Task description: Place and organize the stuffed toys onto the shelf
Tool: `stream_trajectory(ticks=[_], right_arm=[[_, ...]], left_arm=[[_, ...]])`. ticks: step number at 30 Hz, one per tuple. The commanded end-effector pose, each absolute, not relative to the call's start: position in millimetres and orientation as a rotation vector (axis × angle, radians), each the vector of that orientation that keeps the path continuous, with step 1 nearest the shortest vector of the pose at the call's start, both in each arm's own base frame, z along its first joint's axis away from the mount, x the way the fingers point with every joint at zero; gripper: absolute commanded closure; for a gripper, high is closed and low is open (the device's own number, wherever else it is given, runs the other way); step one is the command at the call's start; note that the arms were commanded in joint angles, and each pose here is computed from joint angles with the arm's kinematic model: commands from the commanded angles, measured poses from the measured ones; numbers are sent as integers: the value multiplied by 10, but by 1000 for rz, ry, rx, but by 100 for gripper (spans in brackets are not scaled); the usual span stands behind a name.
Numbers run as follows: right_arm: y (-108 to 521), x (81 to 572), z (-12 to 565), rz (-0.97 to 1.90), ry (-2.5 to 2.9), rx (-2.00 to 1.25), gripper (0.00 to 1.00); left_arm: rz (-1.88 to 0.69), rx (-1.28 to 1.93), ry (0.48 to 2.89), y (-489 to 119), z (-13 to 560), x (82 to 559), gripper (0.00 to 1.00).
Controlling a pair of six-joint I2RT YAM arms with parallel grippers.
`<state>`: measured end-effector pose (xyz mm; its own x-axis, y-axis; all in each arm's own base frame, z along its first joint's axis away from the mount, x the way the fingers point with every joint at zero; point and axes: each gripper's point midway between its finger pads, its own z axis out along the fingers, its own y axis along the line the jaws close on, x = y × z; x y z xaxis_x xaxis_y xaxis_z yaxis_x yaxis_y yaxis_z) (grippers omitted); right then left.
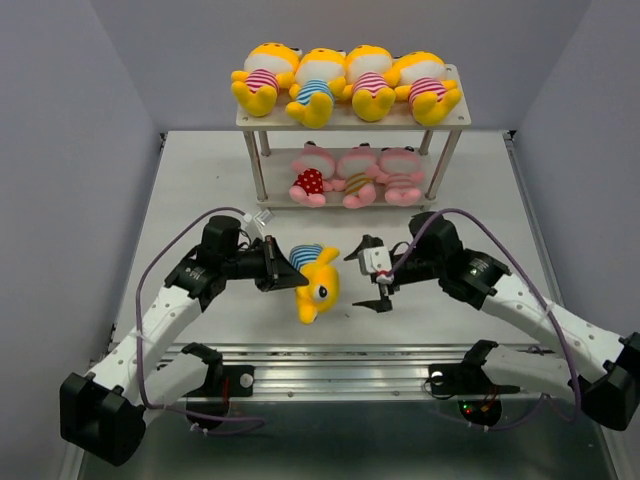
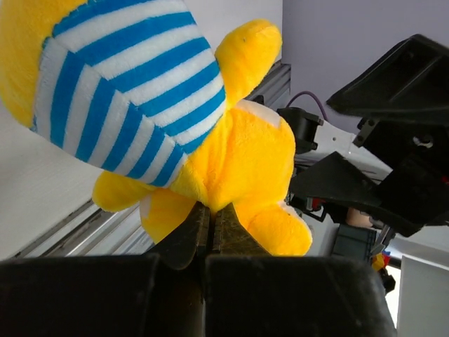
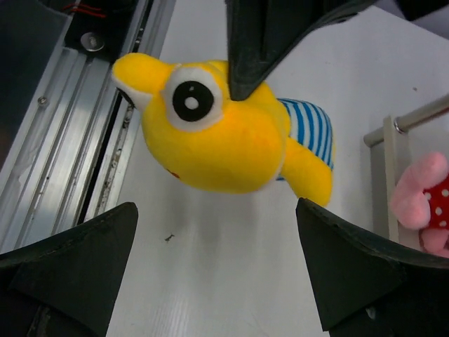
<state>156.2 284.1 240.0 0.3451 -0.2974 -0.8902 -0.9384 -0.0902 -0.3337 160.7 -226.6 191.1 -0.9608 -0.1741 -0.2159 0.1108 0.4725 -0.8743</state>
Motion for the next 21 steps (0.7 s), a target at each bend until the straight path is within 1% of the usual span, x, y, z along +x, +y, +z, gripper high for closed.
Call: stream_trajectory(ticks=[1,4,8,9,10,11,12,14,15,17,18,19,20,21], right_arm=[[3065,1367,2258,760,932,-1862,0],[3255,1308,2170,734,904,-1947,0],[3430,1403,2249,725,879,-1887,0],[3432,1432,2198,717,902,-1871,6],[3471,1470,2247,714,904,-1834,14],[3482,1496,2254,708,917,-1814,26],[3489,1522,2266,702,930,-1793,54],[3503,1548,2267,706,955,-1759,72],[3508,1527,2265,720,949,-1760,75],[3511,1504,2208,738,956,-1771,75],[3519,1488,2201,754,958,-1773,77],[3526,1482,2196,763,963,-1773,81],[3533,1483,2176,768,973,-1779,93],[3538,1478,2176,776,977,-1777,99]], left_arm=[[-1524,-25,2482,-2339,2055,1538,100],[-1511,1,2509,-2362,2015,1525,100],[-1523,27,2504,-2395,2044,1497,100],[-1529,37,2499,-2400,2054,1489,100],[-1534,49,2487,-2398,2078,1478,100],[-1533,48,2484,-2396,2084,1478,100],[-1538,54,2474,-2396,2107,1473,100],[-1555,68,2449,-2405,2166,1457,100],[-1563,75,2434,-2407,2200,1458,100],[-1568,89,2421,-2412,2234,1448,100],[-1570,96,2416,-2417,2254,1443,100],[-1570,102,2412,-2417,2263,1443,100],[-1569,106,2408,-2418,2266,1442,100],[-1561,101,2408,-2416,2256,1454,100]])
